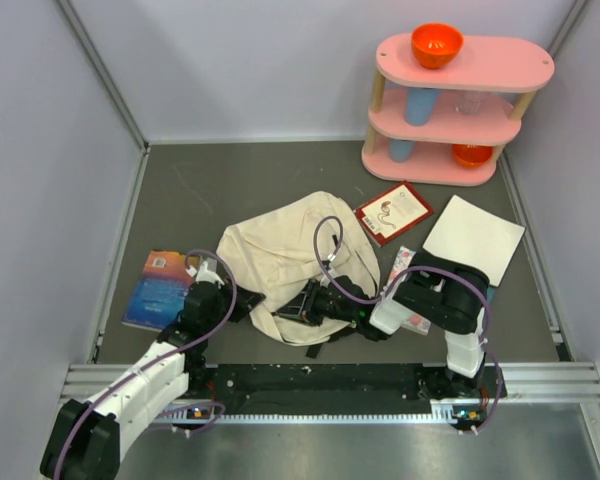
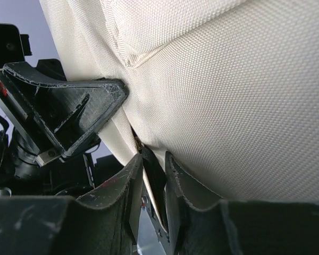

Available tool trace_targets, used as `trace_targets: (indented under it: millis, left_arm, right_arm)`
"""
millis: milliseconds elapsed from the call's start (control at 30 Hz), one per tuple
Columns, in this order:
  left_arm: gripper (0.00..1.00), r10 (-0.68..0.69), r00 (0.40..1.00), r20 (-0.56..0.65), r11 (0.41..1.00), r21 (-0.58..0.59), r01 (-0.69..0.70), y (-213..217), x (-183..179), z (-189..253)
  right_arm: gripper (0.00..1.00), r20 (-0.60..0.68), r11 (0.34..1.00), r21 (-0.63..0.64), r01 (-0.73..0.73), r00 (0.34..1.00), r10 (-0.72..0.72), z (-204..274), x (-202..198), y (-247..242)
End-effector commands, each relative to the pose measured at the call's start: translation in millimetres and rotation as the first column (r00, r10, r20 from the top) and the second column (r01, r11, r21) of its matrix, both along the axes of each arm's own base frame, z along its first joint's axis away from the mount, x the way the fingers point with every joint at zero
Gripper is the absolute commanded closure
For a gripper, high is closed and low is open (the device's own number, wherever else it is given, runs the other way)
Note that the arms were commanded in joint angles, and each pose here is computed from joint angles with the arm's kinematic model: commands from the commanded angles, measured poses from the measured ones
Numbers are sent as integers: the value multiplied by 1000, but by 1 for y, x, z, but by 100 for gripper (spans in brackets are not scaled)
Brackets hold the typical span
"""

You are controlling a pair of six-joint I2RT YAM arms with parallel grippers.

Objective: Pack the student bag
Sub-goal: Unzip the student bag at the center of the board.

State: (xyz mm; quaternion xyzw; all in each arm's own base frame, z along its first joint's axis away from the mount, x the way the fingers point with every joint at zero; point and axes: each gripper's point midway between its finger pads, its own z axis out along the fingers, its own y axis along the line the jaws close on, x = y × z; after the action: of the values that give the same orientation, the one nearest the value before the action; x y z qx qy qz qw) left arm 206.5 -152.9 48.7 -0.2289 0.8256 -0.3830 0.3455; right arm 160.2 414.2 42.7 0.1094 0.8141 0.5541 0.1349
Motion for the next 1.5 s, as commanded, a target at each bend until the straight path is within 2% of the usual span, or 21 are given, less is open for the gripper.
trace_targets:
  millis: [0, 67, 300, 333, 367, 533, 633, 667, 733, 800, 867, 1033, 1467]
  left_arm:
    - [100, 15, 999, 50, 1000, -16, -15, 1, 4, 2]
    - [100, 18, 999, 51, 1000, -15, -17, 2, 4, 2]
    - [100, 16, 1000, 24, 1000, -3, -16, 4, -2, -10]
    - [100, 16, 1000, 23, 1000, 0, -16, 4, -3, -12]
    - [100, 17, 1000, 23, 1000, -1, -17, 4, -2, -11]
    - [100, 26, 1000, 15, 1000, 7, -26, 6, -2, -12]
    - [100, 71, 997, -13, 996, 56, -71, 16, 0, -19]
    - [100, 114, 993, 12, 991, 63, -114, 20, 11, -6]
    - [100, 150, 989, 9, 984, 91, -150, 26, 15, -6]
    - [100, 162, 986, 31, 982, 89, -164, 27, 20, 2]
    - [100, 168, 985, 46, 982, 78, -171, 26, 25, 11]
    - [100, 191, 980, 49, 978, 82, -194, 27, 32, 16]
    - [100, 223, 974, 48, 967, 119, -227, 38, 43, 16]
  right_arm:
    - [76, 53, 998, 58, 18, 998, -21, 13, 9, 3]
    - [77, 54, 998, 63, 19, 998, -22, 12, 10, 3]
    - [89, 53, 997, 75, 16, 998, -20, 12, 11, 4]
    - [98, 55, 997, 77, 17, 998, -21, 12, 12, 5]
    - [100, 65, 997, 82, 14, 998, -20, 15, 12, 5]
    - [100, 138, 997, 69, -20, 990, 10, 28, 12, 7]
    - [100, 209, 998, 6, -57, 976, 55, 36, 8, 3]
    - [100, 223, 996, -51, -71, 972, 81, 29, 5, -2]
    - [100, 273, 994, -64, -85, 957, 100, 45, 2, -3]
    - [100, 292, 981, -166, -101, 945, 147, 33, -8, -11]
    - [100, 328, 973, -202, -110, 929, 173, 40, -13, -13]
    - [100, 321, 954, -272, -126, 923, 213, 27, -30, -26]
    - [100, 354, 941, -324, -99, 910, 217, 34, -40, -50]
